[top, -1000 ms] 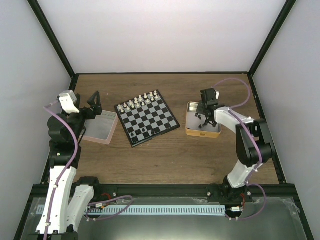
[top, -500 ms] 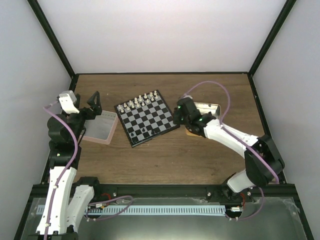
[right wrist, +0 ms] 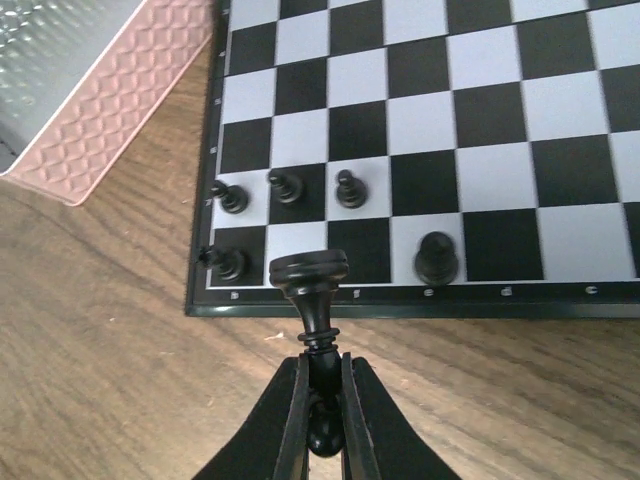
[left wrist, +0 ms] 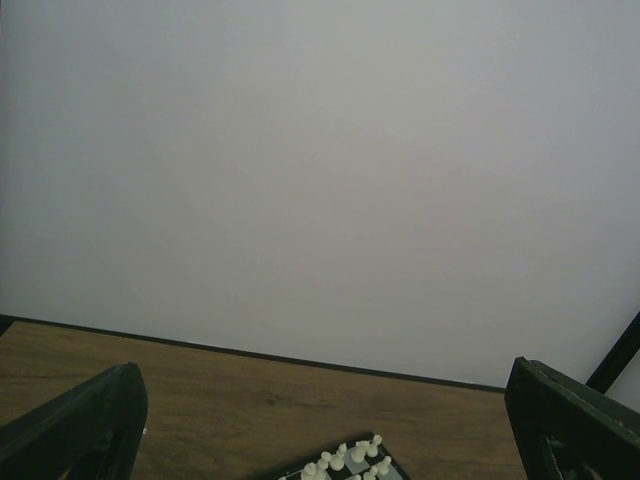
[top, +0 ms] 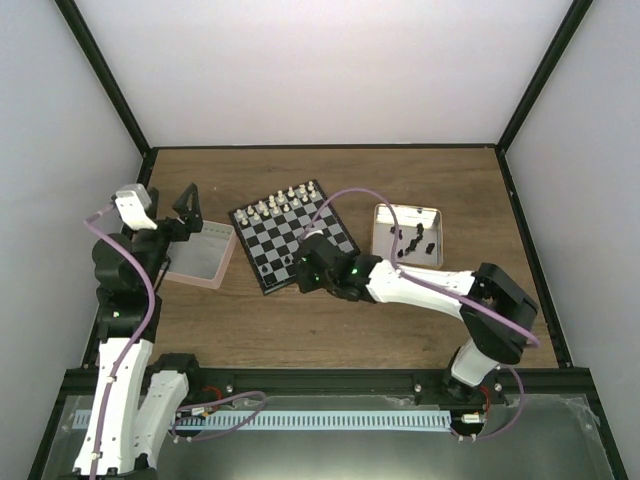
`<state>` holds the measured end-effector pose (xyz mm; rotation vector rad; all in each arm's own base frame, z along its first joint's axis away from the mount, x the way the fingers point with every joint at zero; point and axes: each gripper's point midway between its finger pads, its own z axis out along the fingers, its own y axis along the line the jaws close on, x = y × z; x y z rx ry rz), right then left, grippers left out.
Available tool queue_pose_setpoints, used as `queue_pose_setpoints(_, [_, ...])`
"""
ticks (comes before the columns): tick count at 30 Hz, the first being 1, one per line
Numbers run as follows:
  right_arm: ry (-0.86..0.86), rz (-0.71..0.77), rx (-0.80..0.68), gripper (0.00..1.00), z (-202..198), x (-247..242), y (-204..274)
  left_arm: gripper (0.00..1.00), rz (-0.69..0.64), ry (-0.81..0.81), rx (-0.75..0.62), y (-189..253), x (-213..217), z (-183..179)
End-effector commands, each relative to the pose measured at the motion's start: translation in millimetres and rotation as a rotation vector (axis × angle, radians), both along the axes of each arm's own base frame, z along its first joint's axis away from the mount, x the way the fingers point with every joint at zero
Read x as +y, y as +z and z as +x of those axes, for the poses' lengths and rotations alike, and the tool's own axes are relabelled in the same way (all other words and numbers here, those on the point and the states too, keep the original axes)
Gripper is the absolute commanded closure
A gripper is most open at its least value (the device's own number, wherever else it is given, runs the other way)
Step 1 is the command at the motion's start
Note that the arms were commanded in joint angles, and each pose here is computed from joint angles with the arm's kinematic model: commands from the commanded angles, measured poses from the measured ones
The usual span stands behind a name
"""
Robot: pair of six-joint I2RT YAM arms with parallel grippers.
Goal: Set up the chess pieces on the board
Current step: Place the chess piece on the chessboard.
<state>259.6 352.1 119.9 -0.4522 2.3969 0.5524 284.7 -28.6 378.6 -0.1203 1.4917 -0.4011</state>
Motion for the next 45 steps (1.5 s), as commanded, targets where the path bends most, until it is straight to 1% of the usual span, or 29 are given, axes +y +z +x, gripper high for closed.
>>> queue_pose_setpoints(1, [-0.011,0.06,-0.009,0.96,-1,25,16,0.0,-0.001,-0.034,-0.002,0,-5,4])
queue_pose_setpoints(5, [0.016,0.037,0.019,0.96,-10,38,4,0.0,-0.005,-0.029,-0.016,4,-4,1])
queue_pose_setpoints(10, [0.055,0.029,0.033,0.96,-12,49,-6,0.0,0.003,-0.004,-0.041,9,0,-6])
queue_pose_setpoints(13, [0.085,0.024,0.041,0.96,-13,55,-11,0.0,0.005,0.013,-0.041,10,3,-6])
queue_pose_setpoints(18, [0.119,0.014,0.053,0.96,-14,63,-18,0.0,0.0,-0.005,-0.024,4,0,-1])
queue_pose_setpoints(21, [0.137,0.021,0.02,0.96,-12,65,-14,0.0,-0.006,-0.044,0.0,0,-6,4])
queue_pose_setpoints(25, [0.155,0.023,-0.053,0.96,-4,65,-2,0.0,-0.024,-0.145,0.035,-9,-24,8])
queue_pose_setpoints(30, [0.217,0.073,-0.167,0.96,13,61,32,0.0,-0.113,-0.315,0.183,-42,-51,17])
queue_pose_setpoints(33, [0.23,0.116,-0.208,0.96,37,49,46,0.0,-0.197,-0.385,0.305,-71,-63,27])
queue_pose_setpoints(38, [0.274,0.181,-0.264,0.96,76,27,59,0.03,-0.318,-0.504,0.452,-109,-93,42])
queue_pose_setpoints(41, [0.32,0.197,-0.292,0.96,92,16,58,0.08,-0.35,-0.579,0.539,-129,-122,53])
queue_pose_setpoints(43, [0.34,0.182,-0.303,0.96,101,9,51,0.12,-0.363,-0.585,0.605,-147,-137,66])
queue_pose_setpoints(45, [0.349,0.157,-0.297,0.96,108,1,42,0.17,-0.41,-0.586,0.706,-171,-152,80])
